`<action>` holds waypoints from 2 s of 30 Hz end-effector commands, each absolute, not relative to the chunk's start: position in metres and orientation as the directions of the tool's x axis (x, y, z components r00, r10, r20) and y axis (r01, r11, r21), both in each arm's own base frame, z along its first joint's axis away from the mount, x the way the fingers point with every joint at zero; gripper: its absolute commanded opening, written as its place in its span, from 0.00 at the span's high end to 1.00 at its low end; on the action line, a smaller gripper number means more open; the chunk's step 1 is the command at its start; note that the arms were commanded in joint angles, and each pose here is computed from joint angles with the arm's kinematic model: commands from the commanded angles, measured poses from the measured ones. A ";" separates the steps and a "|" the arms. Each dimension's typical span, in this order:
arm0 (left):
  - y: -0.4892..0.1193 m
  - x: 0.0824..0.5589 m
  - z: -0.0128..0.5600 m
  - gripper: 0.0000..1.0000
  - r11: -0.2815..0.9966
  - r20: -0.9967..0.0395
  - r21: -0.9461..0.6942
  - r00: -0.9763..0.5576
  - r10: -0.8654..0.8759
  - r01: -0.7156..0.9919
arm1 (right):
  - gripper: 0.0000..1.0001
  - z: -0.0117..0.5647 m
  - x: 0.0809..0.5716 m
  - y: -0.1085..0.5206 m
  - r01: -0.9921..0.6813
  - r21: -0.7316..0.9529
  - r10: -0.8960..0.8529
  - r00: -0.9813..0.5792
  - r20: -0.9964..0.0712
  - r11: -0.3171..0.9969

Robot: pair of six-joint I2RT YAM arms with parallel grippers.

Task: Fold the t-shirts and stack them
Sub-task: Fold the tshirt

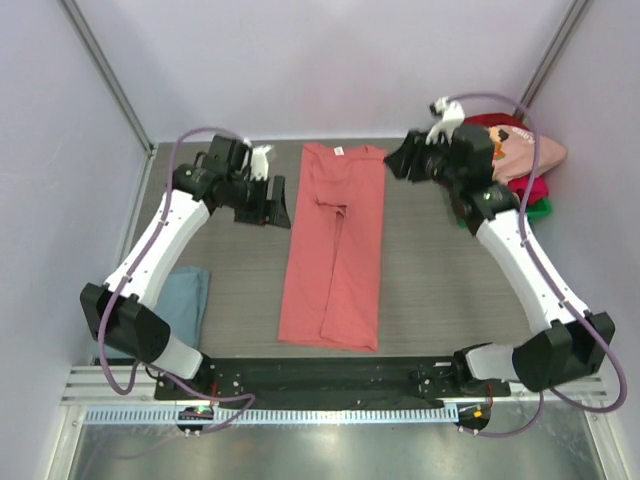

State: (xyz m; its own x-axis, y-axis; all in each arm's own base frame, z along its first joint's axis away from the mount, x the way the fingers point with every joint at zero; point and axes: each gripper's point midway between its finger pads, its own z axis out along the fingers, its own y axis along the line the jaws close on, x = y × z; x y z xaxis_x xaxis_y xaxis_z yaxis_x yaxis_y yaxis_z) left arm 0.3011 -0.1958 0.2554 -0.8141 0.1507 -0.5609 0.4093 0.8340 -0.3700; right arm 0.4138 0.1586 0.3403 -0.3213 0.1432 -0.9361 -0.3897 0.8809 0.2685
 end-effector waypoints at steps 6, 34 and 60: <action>-0.192 0.250 0.146 0.32 0.769 -0.151 -0.637 -0.971 -0.184 -0.047 | 0.51 0.150 0.248 0.194 -0.116 0.730 0.213 -0.915 -0.342 0.674; -0.195 0.162 0.025 0.53 0.792 0.207 -0.542 -0.958 -0.198 -0.281 | 0.53 0.010 0.103 0.192 0.244 0.529 0.128 -0.961 0.247 0.813; -0.198 0.143 0.026 1.00 0.804 0.207 -0.547 -0.968 -0.142 -0.235 | 0.98 0.013 0.112 0.203 0.200 0.557 0.112 -0.976 0.188 0.806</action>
State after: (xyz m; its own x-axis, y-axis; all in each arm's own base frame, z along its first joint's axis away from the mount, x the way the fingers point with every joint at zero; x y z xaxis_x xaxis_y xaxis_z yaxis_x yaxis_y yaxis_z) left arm 0.1355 -0.1920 0.0193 -0.9570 -0.1634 0.2396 -0.2670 0.8189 -0.5080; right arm 0.1026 0.2047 0.0118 -0.9598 0.1085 0.2588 0.2405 0.7933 0.5593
